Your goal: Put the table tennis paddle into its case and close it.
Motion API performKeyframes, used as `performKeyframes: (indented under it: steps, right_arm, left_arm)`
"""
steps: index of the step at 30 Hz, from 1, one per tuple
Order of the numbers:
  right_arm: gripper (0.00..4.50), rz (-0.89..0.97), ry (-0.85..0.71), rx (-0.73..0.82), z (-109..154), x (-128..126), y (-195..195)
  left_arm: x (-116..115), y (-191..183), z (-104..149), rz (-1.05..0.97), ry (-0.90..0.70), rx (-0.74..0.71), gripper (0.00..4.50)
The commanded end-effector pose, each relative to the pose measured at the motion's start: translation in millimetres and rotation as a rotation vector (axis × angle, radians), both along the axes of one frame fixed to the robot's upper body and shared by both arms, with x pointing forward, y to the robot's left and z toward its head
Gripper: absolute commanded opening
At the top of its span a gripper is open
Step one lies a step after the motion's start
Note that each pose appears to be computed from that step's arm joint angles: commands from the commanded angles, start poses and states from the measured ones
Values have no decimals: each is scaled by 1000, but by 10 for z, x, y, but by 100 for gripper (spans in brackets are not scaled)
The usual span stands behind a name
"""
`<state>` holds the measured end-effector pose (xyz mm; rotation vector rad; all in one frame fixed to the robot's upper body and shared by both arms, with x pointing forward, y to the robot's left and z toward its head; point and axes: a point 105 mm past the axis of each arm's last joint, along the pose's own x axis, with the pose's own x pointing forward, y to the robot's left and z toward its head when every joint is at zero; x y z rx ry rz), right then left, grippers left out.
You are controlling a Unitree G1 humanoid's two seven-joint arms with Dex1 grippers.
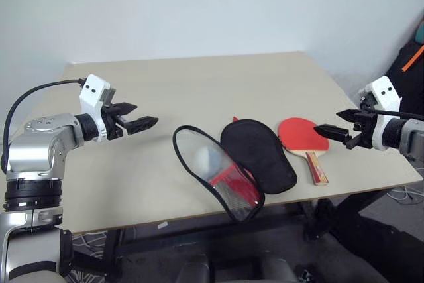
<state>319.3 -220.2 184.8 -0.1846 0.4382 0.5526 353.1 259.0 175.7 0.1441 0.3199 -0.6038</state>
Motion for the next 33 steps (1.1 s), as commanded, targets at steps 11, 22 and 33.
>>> performKeyframes:
  steps: [11, 22, 33]
  right_arm:
    - [450, -18, 48, -22, -9, -49, 25]
    - [450, -15, 44, -75, -37, -27, -69]
    - [450, -42, 132, -106, -342, 142, -154]
  left_arm:
    - [-51, -49, 18, -42, -5, 19, 447]
    - [-104, -157, -27, -93, 0, 2, 447]
    - [-354, -112, 27, -99, 6, 6, 447]
